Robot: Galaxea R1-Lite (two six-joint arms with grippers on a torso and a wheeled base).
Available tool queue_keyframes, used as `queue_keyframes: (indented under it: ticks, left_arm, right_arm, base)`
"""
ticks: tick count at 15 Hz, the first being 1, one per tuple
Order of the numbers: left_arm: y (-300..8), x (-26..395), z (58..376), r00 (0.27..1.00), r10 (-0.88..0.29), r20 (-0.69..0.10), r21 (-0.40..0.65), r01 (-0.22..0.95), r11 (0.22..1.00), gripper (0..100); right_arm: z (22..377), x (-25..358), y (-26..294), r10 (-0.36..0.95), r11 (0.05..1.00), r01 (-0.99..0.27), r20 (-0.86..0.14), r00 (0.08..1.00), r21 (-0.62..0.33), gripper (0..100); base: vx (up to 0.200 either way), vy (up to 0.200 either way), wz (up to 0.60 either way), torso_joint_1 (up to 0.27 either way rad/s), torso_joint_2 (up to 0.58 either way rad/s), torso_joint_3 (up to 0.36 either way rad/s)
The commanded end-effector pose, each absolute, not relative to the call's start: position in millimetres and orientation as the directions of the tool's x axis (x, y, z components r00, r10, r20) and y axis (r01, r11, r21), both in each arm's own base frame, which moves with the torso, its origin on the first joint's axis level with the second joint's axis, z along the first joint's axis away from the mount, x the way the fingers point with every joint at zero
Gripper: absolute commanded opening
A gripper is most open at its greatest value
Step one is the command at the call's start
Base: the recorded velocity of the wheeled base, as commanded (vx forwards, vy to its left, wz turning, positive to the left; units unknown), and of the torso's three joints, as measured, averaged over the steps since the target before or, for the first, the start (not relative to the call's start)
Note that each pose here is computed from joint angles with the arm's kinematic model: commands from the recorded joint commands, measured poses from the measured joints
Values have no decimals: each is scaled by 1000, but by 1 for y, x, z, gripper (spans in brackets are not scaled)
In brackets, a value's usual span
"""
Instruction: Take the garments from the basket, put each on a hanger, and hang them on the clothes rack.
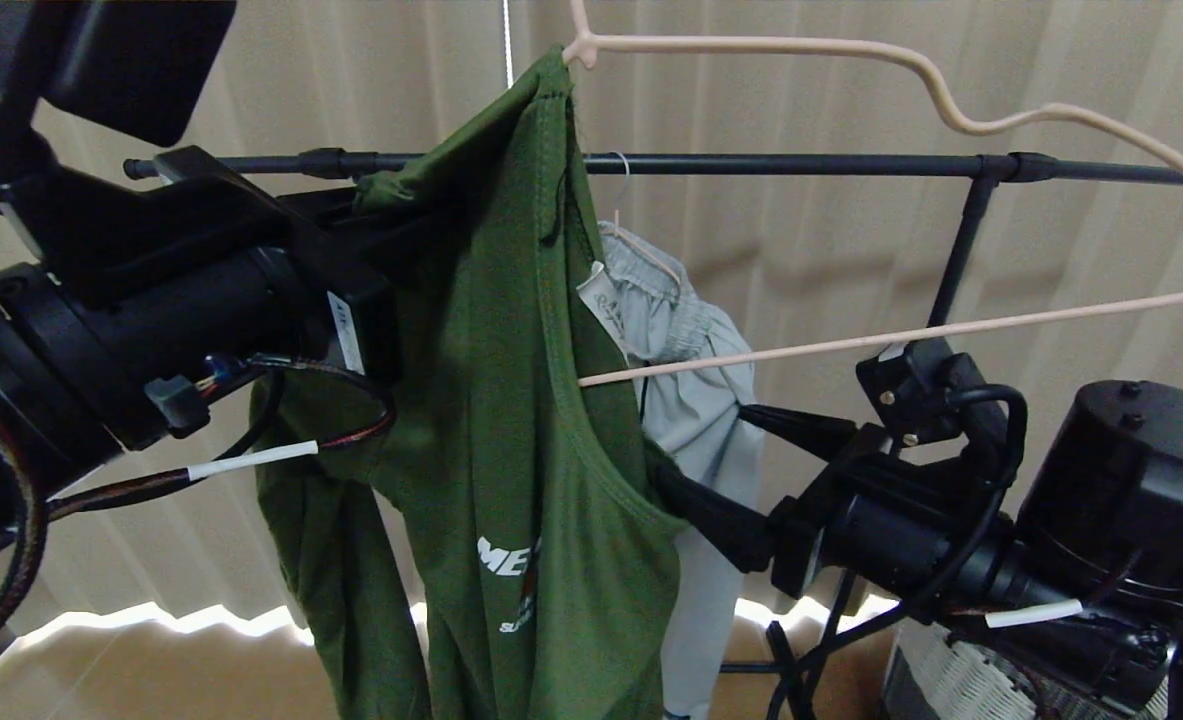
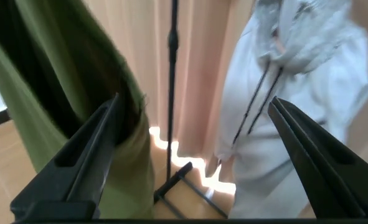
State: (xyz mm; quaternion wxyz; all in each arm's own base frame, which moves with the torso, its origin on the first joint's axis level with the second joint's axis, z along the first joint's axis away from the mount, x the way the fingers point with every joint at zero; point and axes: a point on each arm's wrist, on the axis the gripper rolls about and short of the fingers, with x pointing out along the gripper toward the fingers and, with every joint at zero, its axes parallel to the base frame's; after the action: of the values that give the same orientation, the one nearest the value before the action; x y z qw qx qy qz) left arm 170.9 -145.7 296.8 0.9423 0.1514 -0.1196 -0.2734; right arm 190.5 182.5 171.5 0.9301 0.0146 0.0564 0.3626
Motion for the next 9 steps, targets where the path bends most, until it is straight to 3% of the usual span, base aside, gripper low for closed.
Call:
queue_keyframes:
  ticks: [1,6,7,9]
  left_arm:
    - [-147,171,296,821,-554,140,351,482,803,0]
    - [-147,172,301,818,-548,177,341,471,814,0]
    - [-146,172,302,819,-545,182,340,467,816,0]
    - [-146,172,301,820,-543,180,325,472,820,0]
  right_arm:
    - [162,183,186,692,720,-690,-132,710,67,100]
    - [152,177,179,683,726,-685,-174,709,60,100]
    - [149,175,176,680,729,-682,-184,710,58,0]
    - [149,171,171,677,731,-680,-184,712,57,0]
  base:
    - [0,0,0,0,0,0]
    - [0,0,0,0,0,0]
    - [0,0,0,0,0,0]
    - [0,0,0,0,0,0]
